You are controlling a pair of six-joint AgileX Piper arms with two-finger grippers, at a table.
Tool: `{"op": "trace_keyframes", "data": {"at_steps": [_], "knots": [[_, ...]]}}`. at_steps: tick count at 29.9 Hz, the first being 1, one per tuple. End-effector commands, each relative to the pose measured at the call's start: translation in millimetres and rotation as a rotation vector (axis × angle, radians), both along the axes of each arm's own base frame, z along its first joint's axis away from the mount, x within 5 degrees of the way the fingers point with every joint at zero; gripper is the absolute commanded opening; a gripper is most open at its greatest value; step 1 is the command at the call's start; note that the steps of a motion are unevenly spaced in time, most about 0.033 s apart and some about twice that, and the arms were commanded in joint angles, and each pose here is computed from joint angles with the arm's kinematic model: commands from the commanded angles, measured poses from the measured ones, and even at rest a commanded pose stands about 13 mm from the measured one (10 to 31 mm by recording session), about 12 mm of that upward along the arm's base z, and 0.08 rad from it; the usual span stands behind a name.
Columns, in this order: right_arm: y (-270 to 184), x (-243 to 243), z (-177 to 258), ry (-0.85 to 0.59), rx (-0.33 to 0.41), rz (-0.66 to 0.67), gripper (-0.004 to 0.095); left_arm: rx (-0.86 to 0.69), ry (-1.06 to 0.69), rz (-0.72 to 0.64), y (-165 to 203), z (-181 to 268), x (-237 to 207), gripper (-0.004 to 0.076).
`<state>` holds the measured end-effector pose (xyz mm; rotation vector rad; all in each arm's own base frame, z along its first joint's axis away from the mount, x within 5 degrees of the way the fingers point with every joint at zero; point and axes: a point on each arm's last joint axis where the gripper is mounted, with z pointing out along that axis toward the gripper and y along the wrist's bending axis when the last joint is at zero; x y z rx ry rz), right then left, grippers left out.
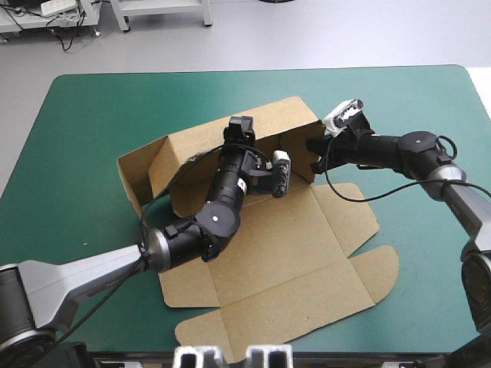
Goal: Fold the box
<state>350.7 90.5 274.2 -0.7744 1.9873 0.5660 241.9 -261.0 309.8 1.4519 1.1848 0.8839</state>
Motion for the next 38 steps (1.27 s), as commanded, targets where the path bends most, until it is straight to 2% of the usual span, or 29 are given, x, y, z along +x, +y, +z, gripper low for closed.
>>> {"op": "trace_keyframes", "data": {"at_steps": [1, 6, 10, 14, 17, 22, 25, 31, 38], "knots": [[1, -3, 26, -0.049, 0.071, -0.033, -0.0009, -0.083, -0.137, -0.024, -2, 43, -28, 0.0442], [0, -2, 25, -0.008, 0.107, -0.068, -0.0009, -0.218, -0.157, -0.064, 1, 68, -56, 0.0414], [0, -3, 25, 0.012, 0.114, -0.070, -0.0009, -0.391, -0.164, -0.042, 24, 93, -62, 0.0376], [1, -4, 33, 0.059, 0.170, -0.108, -0.0004, -0.561, -0.185, -0.006, 59, 121, -61, 0.0335], [-1, -7, 48, 0.053, 0.174, -0.124, -0.0004, -0.654, -0.230, 0.069, 95, 138, -55, 0.0325], [-1, -17, 85, 0.066, 0.186, -0.172, -0.0004, -0.818, -0.320, 0.275, 156, 153, -38, 0.0320], [4, -23, 103, 0.138, 0.149, -0.188, -0.0004, -0.940, -0.371, 0.407, 190, 155, -27, 0.0314], [10, -35, 125, 0.220, -0.078, -0.242, -0.0004, -1.173, -0.435, 0.638, 254, 149, -12, 0.0314], [6, -35, 134, 0.296, -0.120, -0.284, -0.0004, -1.507, -0.320, 0.825, 310, 128, -5, 0.0314]]}}
